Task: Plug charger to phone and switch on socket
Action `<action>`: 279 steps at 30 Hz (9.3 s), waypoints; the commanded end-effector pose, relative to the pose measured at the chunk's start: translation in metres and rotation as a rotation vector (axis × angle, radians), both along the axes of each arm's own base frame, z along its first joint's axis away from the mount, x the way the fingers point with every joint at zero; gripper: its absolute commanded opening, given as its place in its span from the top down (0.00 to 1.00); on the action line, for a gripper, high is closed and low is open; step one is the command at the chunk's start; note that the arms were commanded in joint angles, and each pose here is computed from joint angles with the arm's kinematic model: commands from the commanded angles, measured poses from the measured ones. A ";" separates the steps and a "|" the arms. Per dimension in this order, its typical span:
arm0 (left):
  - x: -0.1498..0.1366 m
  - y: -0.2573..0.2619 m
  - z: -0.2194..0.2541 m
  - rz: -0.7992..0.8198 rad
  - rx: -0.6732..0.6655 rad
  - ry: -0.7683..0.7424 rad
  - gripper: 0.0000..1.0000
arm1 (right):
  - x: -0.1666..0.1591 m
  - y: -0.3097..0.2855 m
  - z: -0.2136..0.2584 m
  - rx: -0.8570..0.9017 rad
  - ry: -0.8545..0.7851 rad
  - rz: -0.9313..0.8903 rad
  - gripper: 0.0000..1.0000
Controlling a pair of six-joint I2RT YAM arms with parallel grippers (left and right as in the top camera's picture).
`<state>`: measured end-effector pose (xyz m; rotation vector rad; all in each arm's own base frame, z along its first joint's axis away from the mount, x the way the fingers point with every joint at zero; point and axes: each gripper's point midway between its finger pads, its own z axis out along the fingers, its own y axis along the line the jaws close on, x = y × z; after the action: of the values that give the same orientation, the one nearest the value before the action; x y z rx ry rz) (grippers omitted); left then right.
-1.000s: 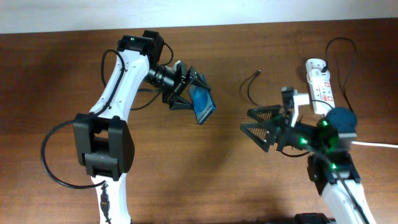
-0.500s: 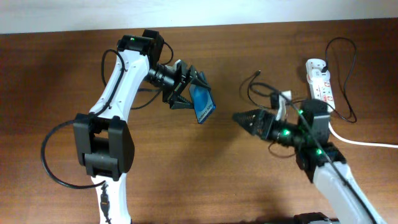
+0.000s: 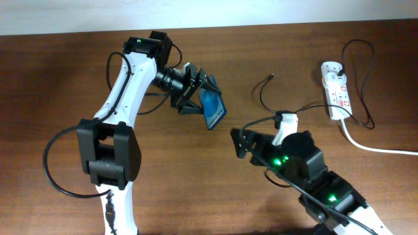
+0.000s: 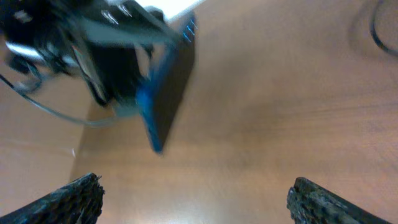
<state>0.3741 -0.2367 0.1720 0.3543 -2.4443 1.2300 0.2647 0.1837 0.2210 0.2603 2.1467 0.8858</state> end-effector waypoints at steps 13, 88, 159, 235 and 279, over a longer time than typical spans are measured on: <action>0.007 -0.003 0.012 -0.004 -0.044 -0.051 0.40 | 0.072 0.052 -0.013 -0.039 -0.186 -0.050 0.06; 0.006 -0.002 0.008 -0.011 -0.018 -0.057 0.32 | 0.094 0.082 -0.041 -0.042 -0.206 -0.020 0.87; -0.035 0.076 -0.017 0.676 -0.325 -0.011 0.21 | 0.070 0.081 -0.037 0.656 0.459 -0.122 0.96; 0.012 0.031 -0.017 0.198 -0.530 -0.122 1.00 | 0.235 -0.117 -0.170 -0.364 0.585 -0.389 0.30; 0.011 0.033 -0.015 0.191 -0.540 -0.118 1.00 | 0.245 -0.113 -0.218 -0.640 0.506 -0.501 0.96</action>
<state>0.3879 -0.2049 0.1444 0.4306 -2.1272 1.9493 0.5127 0.0745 0.0043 0.7009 2.5009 -0.1616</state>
